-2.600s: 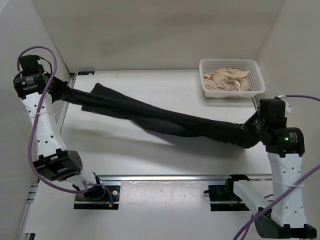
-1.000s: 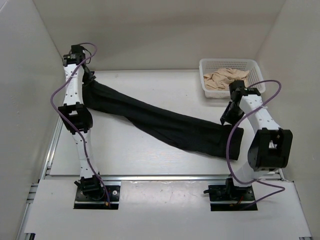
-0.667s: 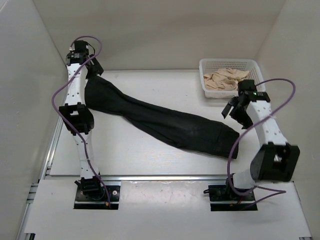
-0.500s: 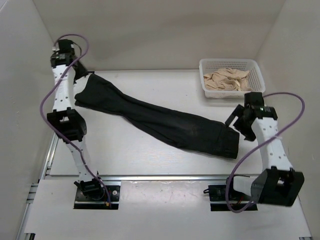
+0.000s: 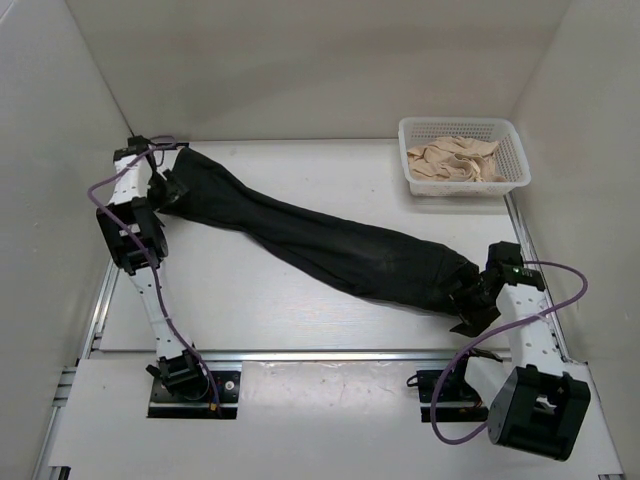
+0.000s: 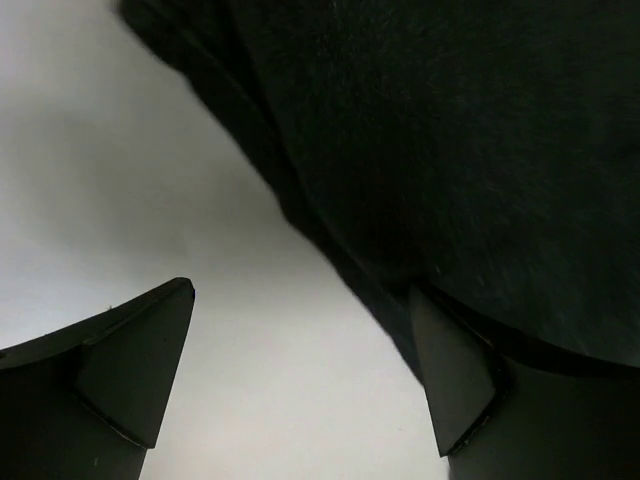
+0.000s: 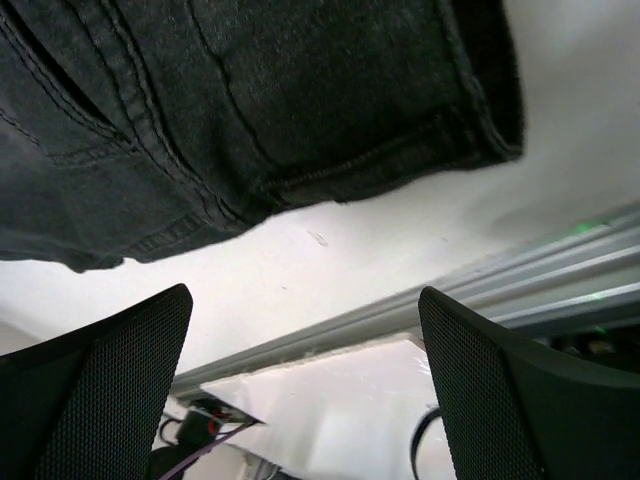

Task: Fold and stack the trousers
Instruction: Fold the trousers

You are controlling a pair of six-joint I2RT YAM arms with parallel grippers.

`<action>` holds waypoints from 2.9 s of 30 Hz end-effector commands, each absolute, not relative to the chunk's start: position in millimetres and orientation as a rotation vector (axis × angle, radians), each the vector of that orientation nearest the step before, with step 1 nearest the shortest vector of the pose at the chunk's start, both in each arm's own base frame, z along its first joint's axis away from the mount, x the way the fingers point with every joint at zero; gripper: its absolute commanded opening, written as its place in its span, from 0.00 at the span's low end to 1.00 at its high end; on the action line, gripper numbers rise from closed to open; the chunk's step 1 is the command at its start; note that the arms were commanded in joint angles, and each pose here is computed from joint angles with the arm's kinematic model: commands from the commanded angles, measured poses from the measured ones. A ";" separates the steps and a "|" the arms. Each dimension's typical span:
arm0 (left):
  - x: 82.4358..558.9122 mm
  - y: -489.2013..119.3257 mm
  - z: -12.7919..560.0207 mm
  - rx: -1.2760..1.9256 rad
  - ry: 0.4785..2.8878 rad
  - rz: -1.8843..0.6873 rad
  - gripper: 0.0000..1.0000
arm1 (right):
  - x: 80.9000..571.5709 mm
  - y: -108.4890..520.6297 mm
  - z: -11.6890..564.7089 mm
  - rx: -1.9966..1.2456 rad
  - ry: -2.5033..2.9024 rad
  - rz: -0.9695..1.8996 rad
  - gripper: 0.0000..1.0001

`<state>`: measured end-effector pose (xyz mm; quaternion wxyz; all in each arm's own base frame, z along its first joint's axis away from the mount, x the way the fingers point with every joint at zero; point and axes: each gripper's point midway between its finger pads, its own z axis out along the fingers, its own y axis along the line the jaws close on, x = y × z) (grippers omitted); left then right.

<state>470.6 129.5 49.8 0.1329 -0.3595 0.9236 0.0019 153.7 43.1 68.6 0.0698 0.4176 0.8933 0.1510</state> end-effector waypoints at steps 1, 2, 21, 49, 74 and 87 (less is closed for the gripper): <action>495.9 124.5 78.7 -1.030 2.584 -0.086 1.00 | 180.5 51.1 70.6 1.282 2.571 0.612 0.99; 497.0 124.9 70.2 -1.035 2.597 -0.084 1.00 | 183.0 50.9 65.2 1.304 2.574 0.612 0.99; 509.9 128.8 34.3 -1.104 2.597 -0.079 0.10 | 240.5 -10.0 36.4 1.321 2.495 0.252 0.01; 470.4 124.8 103.7 -1.110 2.553 -0.196 0.28 | 264.6 -76.6 102.5 1.275 2.414 0.023 0.17; 419.7 81.5 80.1 -1.146 2.646 -0.356 1.00 | 266.5 -65.0 98.8 1.253 2.414 0.115 0.04; 436.3 70.9 71.3 -1.143 2.651 -0.353 0.10 | 265.0 -61.0 96.3 1.254 2.426 0.138 0.04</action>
